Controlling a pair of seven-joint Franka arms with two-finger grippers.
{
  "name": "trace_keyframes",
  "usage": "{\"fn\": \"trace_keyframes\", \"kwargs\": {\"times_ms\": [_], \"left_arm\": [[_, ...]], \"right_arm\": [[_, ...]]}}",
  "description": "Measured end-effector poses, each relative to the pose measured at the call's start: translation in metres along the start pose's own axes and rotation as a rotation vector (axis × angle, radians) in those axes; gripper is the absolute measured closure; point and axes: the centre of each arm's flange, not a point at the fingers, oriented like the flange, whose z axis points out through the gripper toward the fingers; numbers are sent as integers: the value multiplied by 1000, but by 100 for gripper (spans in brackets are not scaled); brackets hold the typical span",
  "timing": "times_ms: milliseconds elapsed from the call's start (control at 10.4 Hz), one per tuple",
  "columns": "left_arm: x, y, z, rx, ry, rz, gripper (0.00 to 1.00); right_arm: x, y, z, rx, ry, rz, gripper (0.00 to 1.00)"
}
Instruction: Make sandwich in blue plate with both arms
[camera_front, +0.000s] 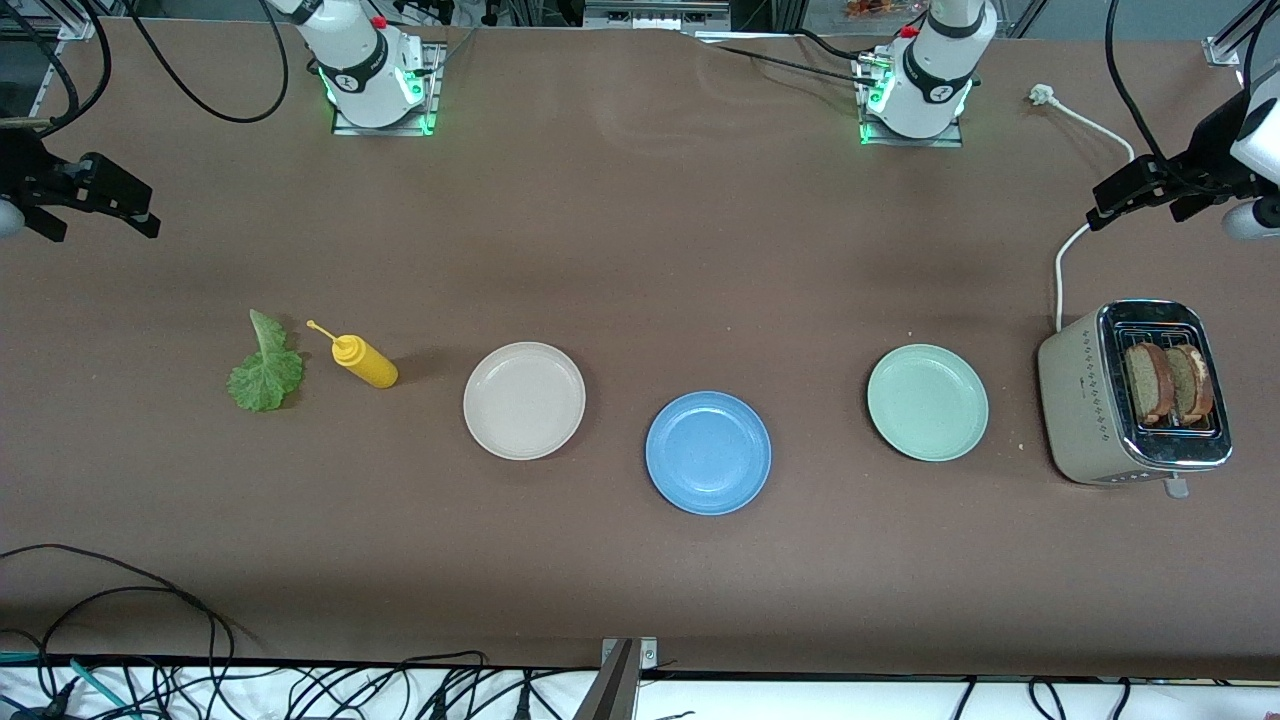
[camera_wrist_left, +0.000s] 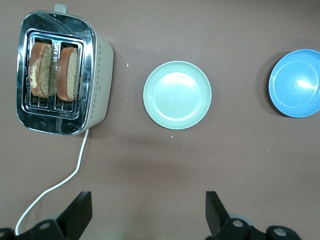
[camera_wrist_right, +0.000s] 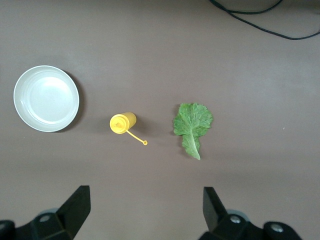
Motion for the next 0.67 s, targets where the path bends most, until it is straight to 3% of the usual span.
{"fn": "trace_keyframes", "kwargs": {"times_ms": [671], "left_arm": [[0,0,0,-1,0,0,0]], "right_arm": [[6,-1,12,2,-19,-3,0]]}}
